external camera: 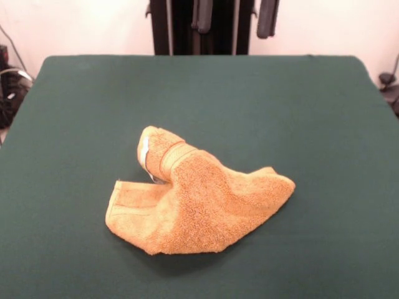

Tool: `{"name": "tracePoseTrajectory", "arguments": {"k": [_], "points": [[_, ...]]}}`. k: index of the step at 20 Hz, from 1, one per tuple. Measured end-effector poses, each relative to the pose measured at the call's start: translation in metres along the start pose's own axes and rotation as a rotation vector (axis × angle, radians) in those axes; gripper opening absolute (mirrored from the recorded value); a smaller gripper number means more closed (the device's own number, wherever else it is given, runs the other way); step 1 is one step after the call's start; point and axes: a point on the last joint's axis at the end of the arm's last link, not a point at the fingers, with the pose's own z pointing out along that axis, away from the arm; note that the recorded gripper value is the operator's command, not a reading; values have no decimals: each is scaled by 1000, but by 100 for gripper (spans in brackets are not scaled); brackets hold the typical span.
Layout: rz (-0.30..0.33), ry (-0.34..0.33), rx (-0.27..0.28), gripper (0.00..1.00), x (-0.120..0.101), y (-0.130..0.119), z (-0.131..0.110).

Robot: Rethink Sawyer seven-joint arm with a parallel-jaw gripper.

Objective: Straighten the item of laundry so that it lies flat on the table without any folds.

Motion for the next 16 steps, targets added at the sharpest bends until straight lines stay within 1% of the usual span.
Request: {"name": "tracePoseTrajectory", "arguments": {"k": [2,7,10,16], "points": [[0,0,-4,100,0,1,3],[-3,6,-20,100,5,9,19],[-7,15,-27,100,11,14,32],[-12,39,-28,100,25,16,53]]}}
